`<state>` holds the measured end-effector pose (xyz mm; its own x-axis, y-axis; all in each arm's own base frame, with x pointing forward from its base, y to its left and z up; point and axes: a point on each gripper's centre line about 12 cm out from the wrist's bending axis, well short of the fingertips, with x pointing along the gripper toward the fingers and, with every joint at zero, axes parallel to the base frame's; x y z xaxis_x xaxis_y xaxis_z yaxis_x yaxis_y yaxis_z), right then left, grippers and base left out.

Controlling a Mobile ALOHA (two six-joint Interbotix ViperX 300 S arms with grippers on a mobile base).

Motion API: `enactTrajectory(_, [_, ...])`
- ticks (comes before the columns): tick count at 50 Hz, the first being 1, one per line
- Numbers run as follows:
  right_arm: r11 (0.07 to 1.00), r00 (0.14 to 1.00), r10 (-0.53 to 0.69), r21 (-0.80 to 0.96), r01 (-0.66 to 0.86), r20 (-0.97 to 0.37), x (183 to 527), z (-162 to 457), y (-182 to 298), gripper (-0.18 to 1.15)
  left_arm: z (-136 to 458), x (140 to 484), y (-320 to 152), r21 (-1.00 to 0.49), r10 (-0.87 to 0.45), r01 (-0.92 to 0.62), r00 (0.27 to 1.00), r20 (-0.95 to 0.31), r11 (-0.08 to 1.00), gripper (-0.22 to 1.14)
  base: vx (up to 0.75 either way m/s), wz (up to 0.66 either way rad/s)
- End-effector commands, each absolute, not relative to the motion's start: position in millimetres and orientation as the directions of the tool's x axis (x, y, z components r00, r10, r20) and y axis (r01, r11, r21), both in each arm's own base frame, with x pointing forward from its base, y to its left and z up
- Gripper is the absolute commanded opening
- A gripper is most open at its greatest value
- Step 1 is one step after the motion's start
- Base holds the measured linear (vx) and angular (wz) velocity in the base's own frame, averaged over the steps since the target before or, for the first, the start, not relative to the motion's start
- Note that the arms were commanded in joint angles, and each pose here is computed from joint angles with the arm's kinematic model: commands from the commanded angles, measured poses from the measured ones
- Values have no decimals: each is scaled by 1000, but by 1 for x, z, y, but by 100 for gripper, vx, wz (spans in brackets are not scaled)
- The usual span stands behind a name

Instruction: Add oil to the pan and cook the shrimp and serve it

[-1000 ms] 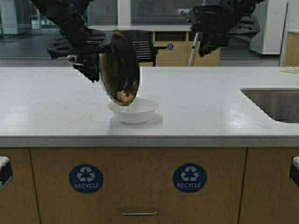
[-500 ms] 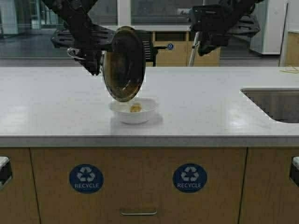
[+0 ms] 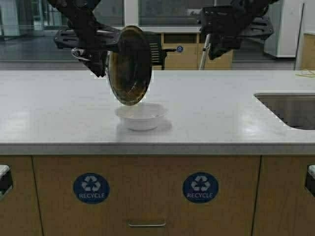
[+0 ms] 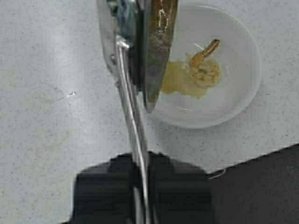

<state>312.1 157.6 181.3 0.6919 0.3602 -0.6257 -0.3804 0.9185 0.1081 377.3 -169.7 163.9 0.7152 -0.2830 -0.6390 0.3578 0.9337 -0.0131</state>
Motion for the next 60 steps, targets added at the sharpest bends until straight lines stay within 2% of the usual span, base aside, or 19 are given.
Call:
enactTrajectory(1, [918,713,369,115,-379,-597,316,191,160,5,199,382,-173,-100,-330,332,764,-554,938,4,0,0])
enactTrajectory(15, [918,712,368,115,-379,-598,316,191,160,5,175,378,-151,-409,-396,202,787,-474,890,4,0,0])
enactTrajectory(31, [919,710,367,117,-376,-601,315,190,159,5,153,362,-152,-644,-463,135,804,-373,753,4,0,0])
enactTrajectory(42, [919,711,368,117,-377,-599,315,190,159,5,142,360,-157,-831,-543,119,805,-239,543,3,0,0])
enactTrajectory(51, [919,712,368,117,-377,-598,316,191,160,5,142,362,-159,-957,-598,152,801,-28,247,4,0,0])
enactTrajectory(56, [919,712,368,119,-376,-598,316,191,160,5,141,363,-157,-980,-605,160,794,57,118,4,0,0])
enactTrajectory(60, [919,713,369,119,-376,-597,316,191,160,5,140,364,-150,-984,-595,164,799,88,74,4,0,0])
